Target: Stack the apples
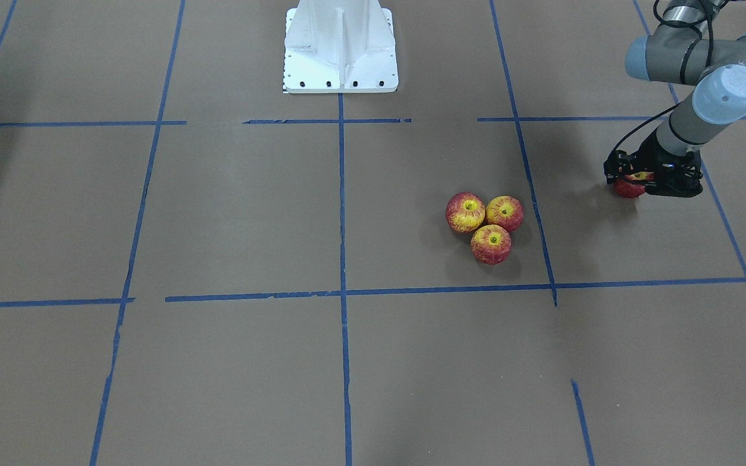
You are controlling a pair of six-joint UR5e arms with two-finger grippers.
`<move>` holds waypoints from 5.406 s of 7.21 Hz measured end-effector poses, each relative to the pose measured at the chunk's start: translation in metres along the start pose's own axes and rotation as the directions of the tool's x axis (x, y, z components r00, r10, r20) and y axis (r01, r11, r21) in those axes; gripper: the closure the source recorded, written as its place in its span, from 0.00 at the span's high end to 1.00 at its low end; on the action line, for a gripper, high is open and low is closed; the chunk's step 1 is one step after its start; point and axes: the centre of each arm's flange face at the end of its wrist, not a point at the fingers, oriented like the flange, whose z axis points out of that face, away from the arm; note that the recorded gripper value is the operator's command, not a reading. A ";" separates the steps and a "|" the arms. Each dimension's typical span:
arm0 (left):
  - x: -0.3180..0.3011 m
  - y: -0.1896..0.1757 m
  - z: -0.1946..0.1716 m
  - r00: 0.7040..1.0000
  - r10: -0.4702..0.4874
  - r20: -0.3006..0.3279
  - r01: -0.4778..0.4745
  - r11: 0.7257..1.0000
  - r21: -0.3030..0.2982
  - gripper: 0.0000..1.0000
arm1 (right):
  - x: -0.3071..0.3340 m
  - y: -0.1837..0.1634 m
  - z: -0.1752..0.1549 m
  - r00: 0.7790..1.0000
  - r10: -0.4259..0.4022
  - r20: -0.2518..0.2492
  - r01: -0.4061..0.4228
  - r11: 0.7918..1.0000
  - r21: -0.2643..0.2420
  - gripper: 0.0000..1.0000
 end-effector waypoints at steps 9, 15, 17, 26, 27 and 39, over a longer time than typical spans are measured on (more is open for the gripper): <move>0.187 -0.102 -0.141 0.895 -0.345 -0.283 0.359 0.933 -0.005 0.00 | 0.000 0.000 0.000 1.000 0.000 0.000 0.000 1.000 0.000 1.00; 0.256 -0.106 -0.111 0.855 -0.467 -0.226 0.469 0.882 -0.049 0.00 | 0.000 0.000 0.000 1.000 0.000 0.000 0.000 1.000 0.000 1.00; 0.275 -0.104 -0.100 0.839 -0.515 -0.175 0.517 0.855 -0.038 0.00 | 0.000 0.000 0.000 1.000 0.000 0.000 0.000 1.000 0.000 1.00; 0.285 -0.112 -0.102 0.843 -0.518 -0.146 0.530 0.847 0.053 1.00 | 0.000 0.000 0.000 1.000 0.000 0.000 0.000 1.000 0.000 1.00; 0.284 -0.113 -0.102 0.840 -0.522 -0.144 0.535 0.843 0.064 1.00 | 0.000 0.000 0.000 1.000 0.000 0.000 0.000 1.000 0.000 1.00; -0.026 -0.029 -0.268 0.990 -0.135 0.046 0.119 0.960 0.255 1.00 | 0.000 0.000 0.000 1.000 0.000 0.000 0.000 1.000 0.000 1.00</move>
